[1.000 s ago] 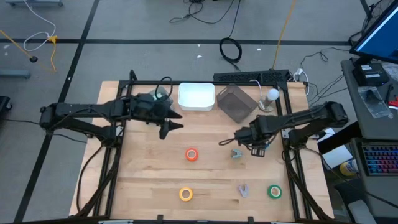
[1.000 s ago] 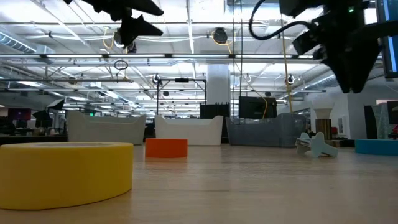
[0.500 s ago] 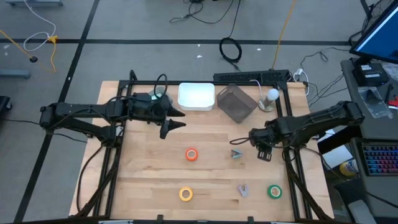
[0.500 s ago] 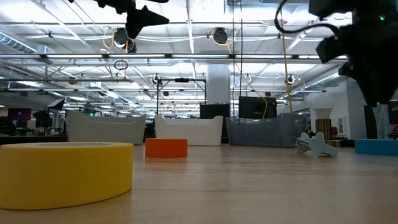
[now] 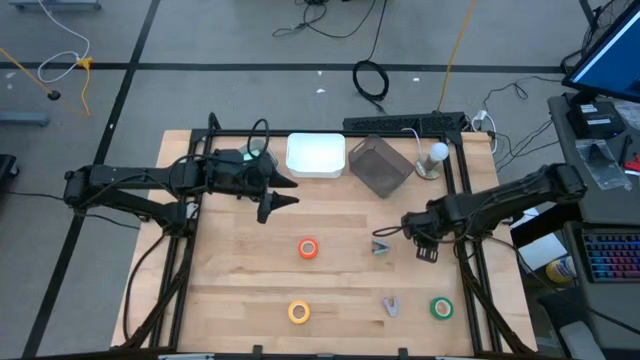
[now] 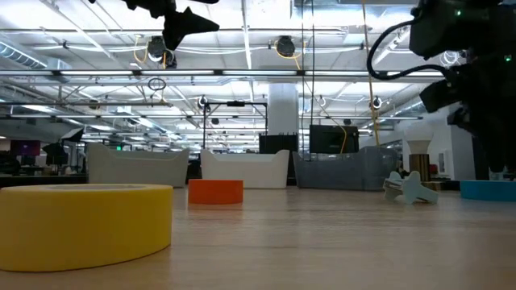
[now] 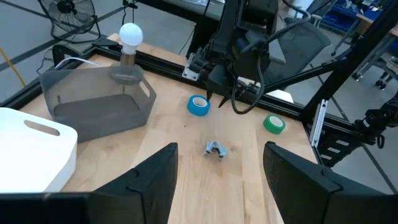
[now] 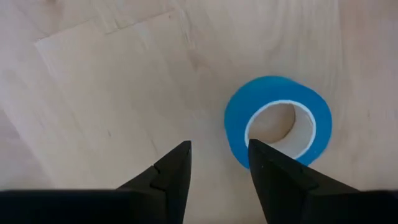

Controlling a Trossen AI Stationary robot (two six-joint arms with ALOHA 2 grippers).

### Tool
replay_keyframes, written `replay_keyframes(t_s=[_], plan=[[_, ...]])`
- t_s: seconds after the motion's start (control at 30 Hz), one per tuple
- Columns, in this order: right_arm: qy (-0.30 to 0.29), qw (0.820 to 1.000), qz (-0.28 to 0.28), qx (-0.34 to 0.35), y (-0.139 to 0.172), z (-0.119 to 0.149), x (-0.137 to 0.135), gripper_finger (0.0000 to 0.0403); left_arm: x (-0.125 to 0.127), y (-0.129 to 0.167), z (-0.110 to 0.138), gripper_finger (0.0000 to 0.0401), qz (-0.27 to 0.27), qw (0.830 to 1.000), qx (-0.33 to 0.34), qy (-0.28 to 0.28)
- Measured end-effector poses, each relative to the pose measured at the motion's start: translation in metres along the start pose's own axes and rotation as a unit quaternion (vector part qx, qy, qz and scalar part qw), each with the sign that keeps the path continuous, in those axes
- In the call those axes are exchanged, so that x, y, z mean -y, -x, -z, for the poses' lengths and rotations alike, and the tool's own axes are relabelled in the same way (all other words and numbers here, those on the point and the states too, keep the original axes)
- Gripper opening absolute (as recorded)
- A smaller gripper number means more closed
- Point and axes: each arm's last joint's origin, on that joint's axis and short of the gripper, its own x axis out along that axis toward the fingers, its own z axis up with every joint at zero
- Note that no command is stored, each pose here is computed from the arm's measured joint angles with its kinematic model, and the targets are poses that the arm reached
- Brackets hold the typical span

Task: Pick and place Stapler, Stapler remover, tape
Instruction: Put the blue tape into the white bin

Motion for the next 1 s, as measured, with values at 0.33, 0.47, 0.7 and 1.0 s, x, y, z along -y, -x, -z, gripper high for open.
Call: replay_keyframes(t_s=[0.33, 0.47, 0.7, 1.0], plan=[[-0.019, 0.999, 0.030, -0.030, -0.025, 0.002, 0.012, 0.0151, 0.000, 0.000, 0.000, 0.0237, -0.007, 1.000, 0.002, 0.000], [-0.016, 0.999, 0.028, -0.028, -0.034, 0.001, 0.013, 0.0148, 0.000, 0.000, 0.000, 0.0237, -0.007, 1.000, 0.002, 0.002], [-0.024, 0.999, 0.014, -0.043, -0.039, 0.002, 0.012, 0.0093, 0.000, 0.000, 0.000, 0.0237, -0.007, 1.000, 0.002, 0.001], [-0.060, 0.994, -0.066, -0.059, -0.033, 0.005, 0.008, 0.0034, 0.000, 0.000, 0.000, 0.0237, -0.007, 1.000, 0.002, 0.001]])
